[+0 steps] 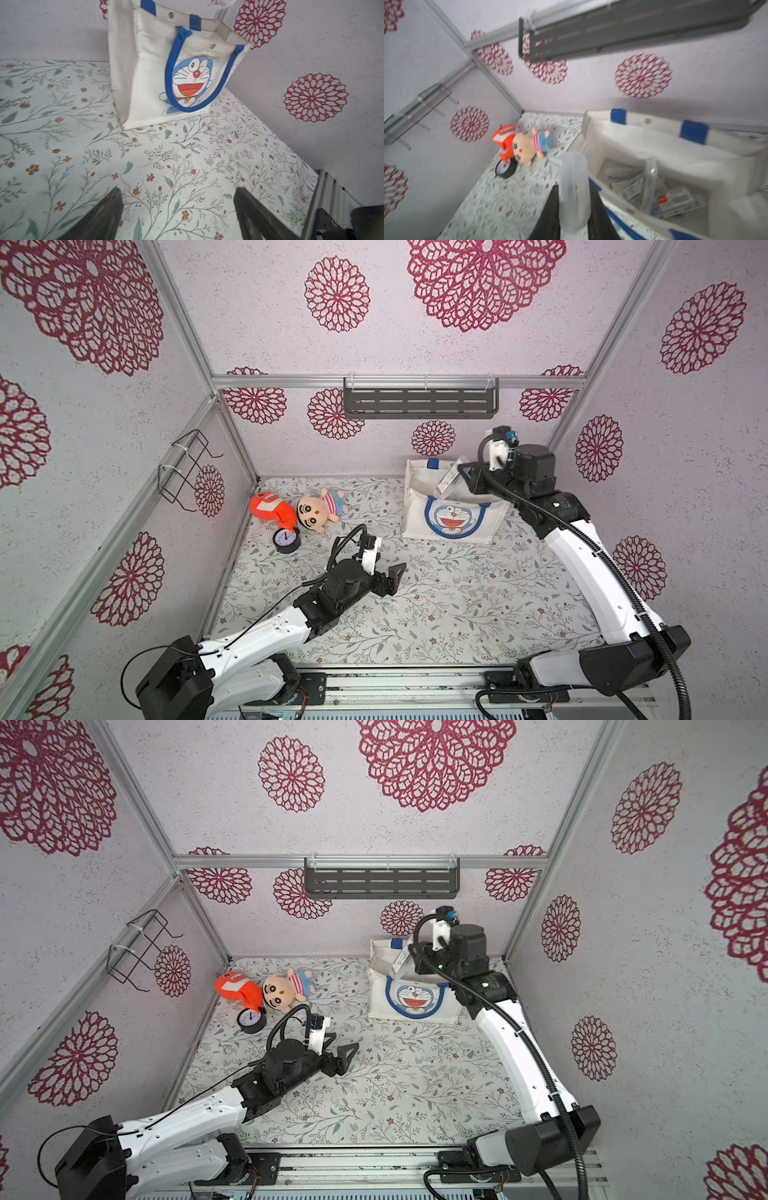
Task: Put the compass set into the canvas bag
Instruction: Place the compass set in the canvas bag.
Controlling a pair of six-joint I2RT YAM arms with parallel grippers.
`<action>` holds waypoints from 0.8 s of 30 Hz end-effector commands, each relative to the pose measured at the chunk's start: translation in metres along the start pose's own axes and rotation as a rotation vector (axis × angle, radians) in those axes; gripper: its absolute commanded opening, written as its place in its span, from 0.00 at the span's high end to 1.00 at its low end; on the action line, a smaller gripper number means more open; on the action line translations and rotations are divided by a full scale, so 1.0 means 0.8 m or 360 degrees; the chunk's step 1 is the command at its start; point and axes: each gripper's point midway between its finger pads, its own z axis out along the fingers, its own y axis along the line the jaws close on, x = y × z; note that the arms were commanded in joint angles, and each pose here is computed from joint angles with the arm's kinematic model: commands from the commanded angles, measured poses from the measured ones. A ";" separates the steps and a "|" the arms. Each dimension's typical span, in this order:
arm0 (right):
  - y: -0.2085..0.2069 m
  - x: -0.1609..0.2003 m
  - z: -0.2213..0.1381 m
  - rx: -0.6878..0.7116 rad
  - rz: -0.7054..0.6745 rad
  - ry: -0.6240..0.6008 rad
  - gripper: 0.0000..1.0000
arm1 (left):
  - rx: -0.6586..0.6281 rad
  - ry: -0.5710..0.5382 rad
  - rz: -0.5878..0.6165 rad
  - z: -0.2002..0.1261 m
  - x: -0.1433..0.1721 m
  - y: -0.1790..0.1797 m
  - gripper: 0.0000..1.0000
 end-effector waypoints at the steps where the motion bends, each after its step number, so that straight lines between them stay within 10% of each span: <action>1: -0.050 -0.017 0.031 0.0208 -0.0013 0.0000 1.00 | 0.0006 -0.0006 -0.0029 -0.005 0.000 0.012 0.13; 21: -0.118 0.155 0.200 0.0394 -0.0008 0.0600 1.00 | -0.0284 0.0080 -0.0123 0.002 0.013 0.081 0.16; 24: -0.120 0.162 0.201 0.0410 -0.0027 0.0623 0.70 | -0.0291 0.0095 -0.0121 0.004 0.015 0.084 0.16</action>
